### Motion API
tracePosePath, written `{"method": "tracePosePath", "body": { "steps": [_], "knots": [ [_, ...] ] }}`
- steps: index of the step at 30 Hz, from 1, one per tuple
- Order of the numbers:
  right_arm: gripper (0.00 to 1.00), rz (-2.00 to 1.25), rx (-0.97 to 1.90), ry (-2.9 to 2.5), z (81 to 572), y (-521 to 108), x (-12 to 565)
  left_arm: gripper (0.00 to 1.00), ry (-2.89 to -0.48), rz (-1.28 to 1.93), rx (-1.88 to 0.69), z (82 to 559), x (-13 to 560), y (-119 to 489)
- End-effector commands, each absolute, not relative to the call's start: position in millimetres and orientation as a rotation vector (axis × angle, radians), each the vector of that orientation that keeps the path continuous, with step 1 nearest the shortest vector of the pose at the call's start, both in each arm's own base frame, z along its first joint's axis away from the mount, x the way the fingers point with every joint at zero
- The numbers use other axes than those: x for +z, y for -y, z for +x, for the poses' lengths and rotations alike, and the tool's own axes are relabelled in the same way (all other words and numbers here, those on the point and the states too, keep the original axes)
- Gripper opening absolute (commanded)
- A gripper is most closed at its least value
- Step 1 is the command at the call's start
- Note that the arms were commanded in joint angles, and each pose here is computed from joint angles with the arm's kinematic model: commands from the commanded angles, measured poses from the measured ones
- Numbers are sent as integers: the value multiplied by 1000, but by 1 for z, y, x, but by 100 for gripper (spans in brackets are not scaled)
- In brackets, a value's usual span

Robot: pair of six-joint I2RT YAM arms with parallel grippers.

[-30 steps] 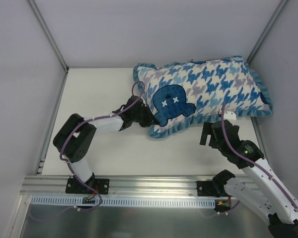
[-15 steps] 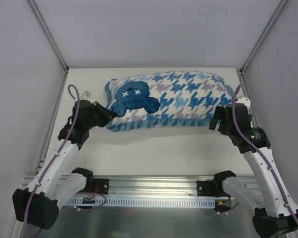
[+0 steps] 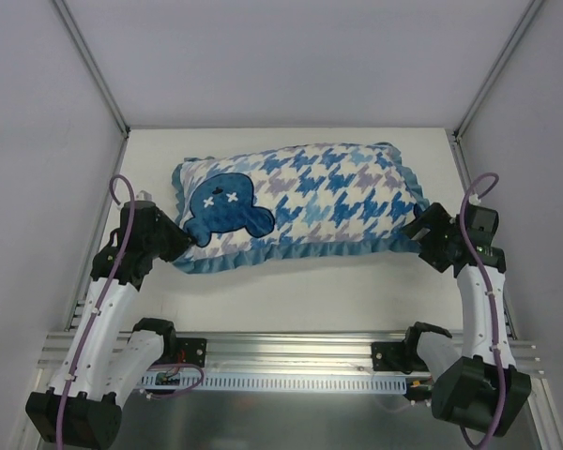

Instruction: Remove the pillowcase from the pillow

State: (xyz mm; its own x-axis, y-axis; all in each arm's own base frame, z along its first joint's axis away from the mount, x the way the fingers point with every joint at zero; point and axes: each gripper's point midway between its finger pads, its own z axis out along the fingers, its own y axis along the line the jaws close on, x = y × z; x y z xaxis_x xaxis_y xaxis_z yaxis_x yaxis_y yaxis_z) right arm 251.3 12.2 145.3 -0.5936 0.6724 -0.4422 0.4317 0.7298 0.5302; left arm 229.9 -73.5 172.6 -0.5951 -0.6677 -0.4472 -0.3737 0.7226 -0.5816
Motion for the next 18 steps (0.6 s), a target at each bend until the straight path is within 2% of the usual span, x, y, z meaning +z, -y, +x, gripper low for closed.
{"method": "tracePosePath", "body": {
  "steps": [1,9,14,15,16,17,18],
  "knots": [
    [96,818,672,-2175,275,-22,164,0,-2227,-704,-608,238,196,77],
    [96,1018,599,-2075,277,10,134,0,-2233,-688,-628,237,198,80],
    [94,974,695,-1938,312,13,143,0,-2246,-655,-656,236,200,85],
    [85,968,712,-1936,316,12,147,0,-2247,-647,-660,235,201,86],
    [71,958,746,-1946,321,8,151,0,-2241,-636,-669,236,204,87],
    [37,952,753,-1950,323,7,156,0,-2233,-621,-681,235,209,88],
    [19,920,747,-1927,329,9,177,0,-2226,-607,-681,235,212,88]
  ]
}}
